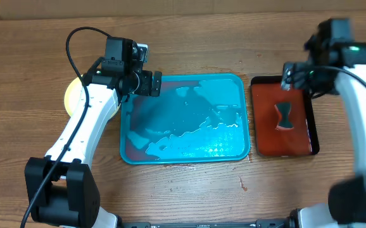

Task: Clean dirty plates on tray and stack at the side

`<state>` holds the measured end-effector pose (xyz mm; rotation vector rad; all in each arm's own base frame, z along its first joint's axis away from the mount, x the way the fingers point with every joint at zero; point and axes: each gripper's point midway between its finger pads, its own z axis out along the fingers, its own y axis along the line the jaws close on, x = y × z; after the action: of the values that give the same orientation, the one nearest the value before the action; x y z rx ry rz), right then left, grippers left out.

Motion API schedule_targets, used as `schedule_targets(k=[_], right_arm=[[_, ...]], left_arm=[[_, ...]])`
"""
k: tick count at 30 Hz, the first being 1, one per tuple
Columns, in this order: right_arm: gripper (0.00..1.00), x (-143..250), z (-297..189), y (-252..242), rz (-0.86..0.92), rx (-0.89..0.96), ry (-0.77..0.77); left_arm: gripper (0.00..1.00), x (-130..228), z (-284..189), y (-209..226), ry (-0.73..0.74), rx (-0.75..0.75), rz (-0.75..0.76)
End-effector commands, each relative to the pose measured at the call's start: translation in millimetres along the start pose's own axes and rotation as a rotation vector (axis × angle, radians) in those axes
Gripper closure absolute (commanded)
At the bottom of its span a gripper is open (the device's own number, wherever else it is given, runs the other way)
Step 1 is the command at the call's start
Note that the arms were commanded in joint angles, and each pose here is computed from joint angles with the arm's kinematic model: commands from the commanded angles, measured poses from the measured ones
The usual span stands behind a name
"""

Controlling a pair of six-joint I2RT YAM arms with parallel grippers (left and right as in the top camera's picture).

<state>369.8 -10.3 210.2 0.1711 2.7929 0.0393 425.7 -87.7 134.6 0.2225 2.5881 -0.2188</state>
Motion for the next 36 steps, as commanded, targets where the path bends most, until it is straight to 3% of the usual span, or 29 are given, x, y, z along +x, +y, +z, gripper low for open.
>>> schedule_targets(k=[1,6,15,24,30,36], right_arm=[[0.00,-5,-97,14,-0.017,-0.039,-0.229],[0.00,29,-182,12,0.025,-0.075,-0.428],[0.00,102,-270,8,0.009,-0.137,-0.689],[0.00,151,-275,2,0.010,-0.132,-0.668],[0.00,147,-270,-3,0.020,-0.104,-0.663],[0.00,127,-276,-9,0.035,-0.068,-0.769]], left_arm=[[0.00,-10,-8,-3,-0.033,0.005,0.024],[0.00,-10,-8,-3,-0.033,0.005,0.024],[0.00,-10,-8,-3,-0.033,0.005,0.024],[0.00,-10,-8,-3,-0.033,0.005,0.024],[0.00,-10,-8,-3,-0.033,0.005,0.024],[0.00,-10,-8,-3,-0.033,0.005,0.024]])
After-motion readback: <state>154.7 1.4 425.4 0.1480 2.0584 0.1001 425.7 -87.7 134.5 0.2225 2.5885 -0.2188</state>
